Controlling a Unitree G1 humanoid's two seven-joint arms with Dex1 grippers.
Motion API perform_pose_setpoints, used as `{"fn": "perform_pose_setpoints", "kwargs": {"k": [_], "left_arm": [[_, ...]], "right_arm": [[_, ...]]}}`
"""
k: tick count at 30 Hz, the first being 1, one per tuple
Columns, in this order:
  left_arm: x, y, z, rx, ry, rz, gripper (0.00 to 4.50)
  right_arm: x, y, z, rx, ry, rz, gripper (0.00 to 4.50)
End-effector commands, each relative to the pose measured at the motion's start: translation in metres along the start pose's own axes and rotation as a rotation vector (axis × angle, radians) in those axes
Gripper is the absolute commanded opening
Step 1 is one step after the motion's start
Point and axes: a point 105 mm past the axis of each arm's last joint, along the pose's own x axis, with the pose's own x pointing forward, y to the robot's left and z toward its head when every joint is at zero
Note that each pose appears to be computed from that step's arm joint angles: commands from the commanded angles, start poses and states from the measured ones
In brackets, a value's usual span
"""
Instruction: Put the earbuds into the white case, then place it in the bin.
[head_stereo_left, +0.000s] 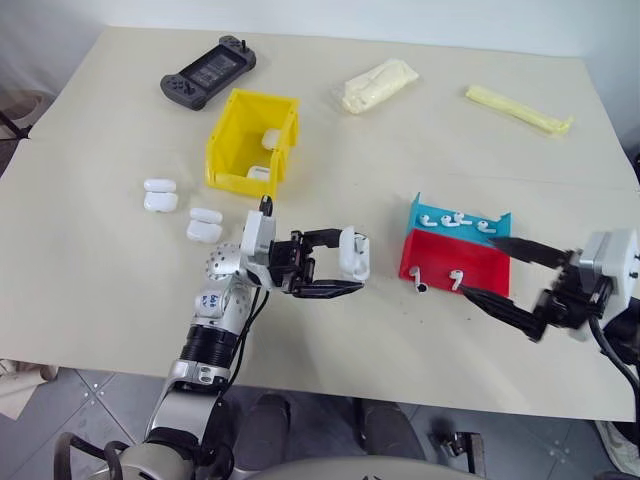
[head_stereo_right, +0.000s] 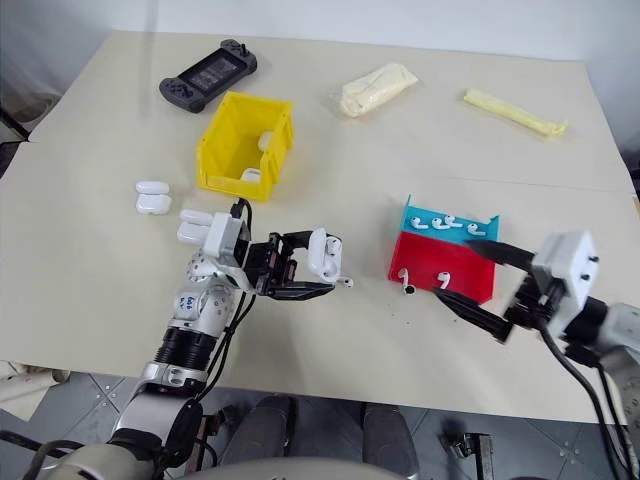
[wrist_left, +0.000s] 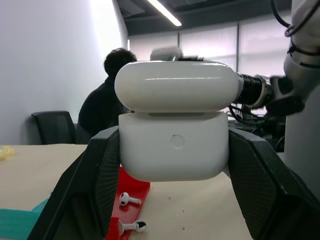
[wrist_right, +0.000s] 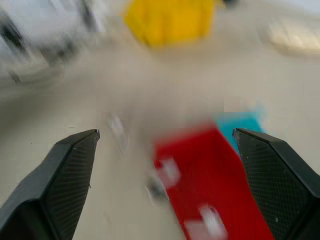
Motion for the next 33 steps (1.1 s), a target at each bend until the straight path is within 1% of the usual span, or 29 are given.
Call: {"fn": "perform_pose_setpoints", "kwargs": {"k": [1, 3, 4, 6, 8, 9, 10, 13, 15, 18, 25, 27, 31, 33], "left_arm": [[0.007, -0.003, 0.005, 0.054, -0.030, -0.061, 2.79], [0.011, -0.008, 0.005, 0.071, -0.039, -0.099, 2.79], [0.014, -0.009, 0.005, 0.073, -0.053, -0.105, 2.79], [0.020, -0.011, 0.003, 0.072, -0.066, -0.118, 2.79], [0.023, -0.010, 0.001, 0.064, -0.077, -0.105, 2.79], [0.023, -0.009, 0.001, 0.060, -0.078, -0.101, 2.79], [0.023, -0.009, -0.001, 0.057, -0.078, -0.095, 2.79], [0.024, -0.007, -0.001, 0.047, -0.082, -0.067, 2.79], [0.023, -0.005, -0.001, 0.046, -0.082, -0.051, 2.79], [0.023, -0.005, -0.002, 0.048, -0.072, -0.045, 2.79], [0.019, -0.007, -0.002, 0.066, -0.059, 0.006, 2.79], [0.019, -0.008, -0.002, 0.068, -0.058, 0.017, 2.79], [0.016, -0.011, -0.002, 0.075, -0.054, 0.051, 2.79], [0.015, -0.011, -0.001, 0.081, -0.050, 0.065, 2.79]], "right_arm": [[-0.023, -0.024, -0.004, -0.138, 0.081, -0.062, 4.47], [-0.029, -0.034, -0.011, -0.159, 0.133, -0.068, 4.47], [-0.030, -0.038, -0.012, -0.136, 0.165, -0.047, 4.47], [-0.035, -0.036, -0.021, -0.034, 0.301, 0.038, 4.47], [-0.033, -0.045, -0.020, -0.059, 0.386, 0.053, 4.47], [-0.031, -0.049, -0.017, -0.082, 0.398, 0.053, 4.47], [-0.025, -0.055, -0.009, -0.116, 0.372, 0.045, 4.47], [-0.003, -0.072, 0.015, -0.159, 0.350, 0.038, 4.47], [0.012, -0.080, 0.026, -0.187, 0.368, 0.069, 4.47], [0.030, -0.097, 0.030, -0.200, 0.441, 0.050, 4.47], [0.078, -0.124, 0.036, -0.224, 0.565, 0.041, 4.47], [0.087, -0.125, 0.033, -0.206, 0.610, 0.072, 4.47], [0.104, -0.126, 0.021, -0.283, 0.713, 0.150, 4.47], [0.108, -0.130, 0.015, -0.317, 0.766, 0.168, 4.47]]}}
